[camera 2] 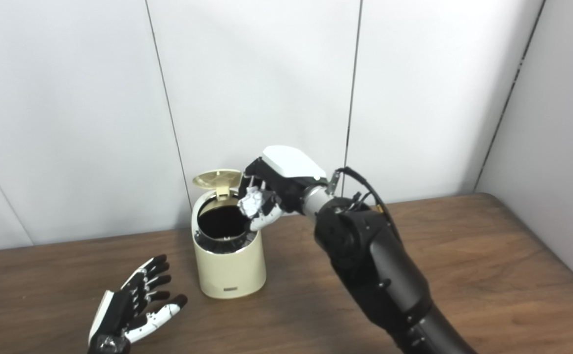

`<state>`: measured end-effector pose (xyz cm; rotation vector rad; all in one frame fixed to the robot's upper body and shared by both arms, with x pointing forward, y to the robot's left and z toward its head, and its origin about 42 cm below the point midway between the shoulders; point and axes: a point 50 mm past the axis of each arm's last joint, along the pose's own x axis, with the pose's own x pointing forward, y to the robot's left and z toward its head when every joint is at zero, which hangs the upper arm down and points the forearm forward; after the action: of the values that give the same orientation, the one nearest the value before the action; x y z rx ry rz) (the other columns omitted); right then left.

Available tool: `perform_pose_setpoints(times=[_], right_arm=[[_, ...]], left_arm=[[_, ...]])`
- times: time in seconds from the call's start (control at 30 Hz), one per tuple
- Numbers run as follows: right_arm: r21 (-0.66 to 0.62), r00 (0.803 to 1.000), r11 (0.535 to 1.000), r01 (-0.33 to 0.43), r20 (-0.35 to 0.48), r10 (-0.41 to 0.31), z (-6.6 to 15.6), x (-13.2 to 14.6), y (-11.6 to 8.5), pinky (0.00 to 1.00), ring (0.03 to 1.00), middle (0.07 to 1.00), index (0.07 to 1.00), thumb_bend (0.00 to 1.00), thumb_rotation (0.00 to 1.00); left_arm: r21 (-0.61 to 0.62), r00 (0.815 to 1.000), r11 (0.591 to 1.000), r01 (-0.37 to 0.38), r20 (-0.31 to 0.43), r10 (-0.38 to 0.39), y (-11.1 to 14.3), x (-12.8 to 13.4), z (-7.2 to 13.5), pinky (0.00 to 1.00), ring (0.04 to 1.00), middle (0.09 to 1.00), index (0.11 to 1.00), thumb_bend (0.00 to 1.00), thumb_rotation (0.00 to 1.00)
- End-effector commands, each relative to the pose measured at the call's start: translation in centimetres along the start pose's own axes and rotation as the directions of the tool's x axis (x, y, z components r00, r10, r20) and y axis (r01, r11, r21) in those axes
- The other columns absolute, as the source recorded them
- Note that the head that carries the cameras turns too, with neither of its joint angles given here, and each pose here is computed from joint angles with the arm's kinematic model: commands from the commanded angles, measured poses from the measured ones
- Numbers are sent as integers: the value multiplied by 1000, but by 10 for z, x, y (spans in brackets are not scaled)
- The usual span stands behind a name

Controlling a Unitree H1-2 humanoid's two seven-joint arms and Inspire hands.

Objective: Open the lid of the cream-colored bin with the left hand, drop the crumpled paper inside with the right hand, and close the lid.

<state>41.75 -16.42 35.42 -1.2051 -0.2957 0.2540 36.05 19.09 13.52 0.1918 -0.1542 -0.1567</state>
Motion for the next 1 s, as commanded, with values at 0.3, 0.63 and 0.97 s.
perform_pose_setpoints(times=[0.3,0.63,0.97], right_arm=[[-5,995,997,83,50,-82,21,17,-11,343,415,506,476,520,0],[31,996,996,79,27,-79,28,26,-1,340,412,508,480,519,0],[17,989,992,124,82,-125,32,29,8,320,397,514,491,517,0]], left_arm=[[6,996,1000,-16,89,16,-2,15,21,730,821,872,912,675,199],[6,996,1000,-17,93,16,-4,16,21,740,825,874,912,671,179],[4,995,1000,-21,98,21,-6,15,21,732,818,872,906,684,191]])
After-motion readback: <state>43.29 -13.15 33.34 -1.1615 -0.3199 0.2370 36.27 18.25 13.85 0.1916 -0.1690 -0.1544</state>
